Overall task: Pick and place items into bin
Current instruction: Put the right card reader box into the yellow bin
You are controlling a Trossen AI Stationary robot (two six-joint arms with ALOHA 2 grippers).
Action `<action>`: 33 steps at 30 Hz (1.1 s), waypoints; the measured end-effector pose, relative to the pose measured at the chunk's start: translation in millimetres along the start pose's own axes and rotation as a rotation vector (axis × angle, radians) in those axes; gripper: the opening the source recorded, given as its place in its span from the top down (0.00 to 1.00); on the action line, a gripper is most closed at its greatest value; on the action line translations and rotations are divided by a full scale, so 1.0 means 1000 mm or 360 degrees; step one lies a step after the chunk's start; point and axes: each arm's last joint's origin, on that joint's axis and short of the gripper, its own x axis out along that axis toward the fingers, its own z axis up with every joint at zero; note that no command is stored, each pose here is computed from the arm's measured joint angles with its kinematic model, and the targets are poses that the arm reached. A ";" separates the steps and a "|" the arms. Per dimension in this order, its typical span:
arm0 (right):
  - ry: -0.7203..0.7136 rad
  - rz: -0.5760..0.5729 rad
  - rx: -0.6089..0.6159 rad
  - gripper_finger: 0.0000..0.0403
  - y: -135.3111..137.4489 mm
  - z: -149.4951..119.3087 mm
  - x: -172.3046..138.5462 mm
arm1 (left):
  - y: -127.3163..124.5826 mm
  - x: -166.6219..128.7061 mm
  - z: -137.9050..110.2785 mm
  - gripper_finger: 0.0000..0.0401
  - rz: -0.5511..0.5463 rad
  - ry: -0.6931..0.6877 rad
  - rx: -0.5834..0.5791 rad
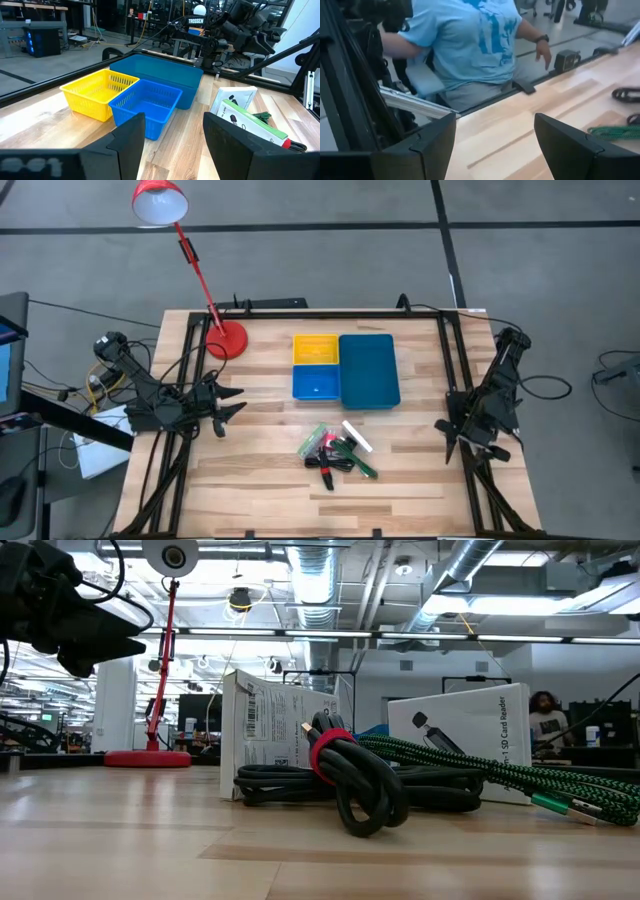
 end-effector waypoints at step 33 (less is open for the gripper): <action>-0.0060 -0.0180 -0.0022 0.34 -0.003 0.004 0.000 | 0.000 0.000 0.000 0.53 0.0000 0.0000 0.0001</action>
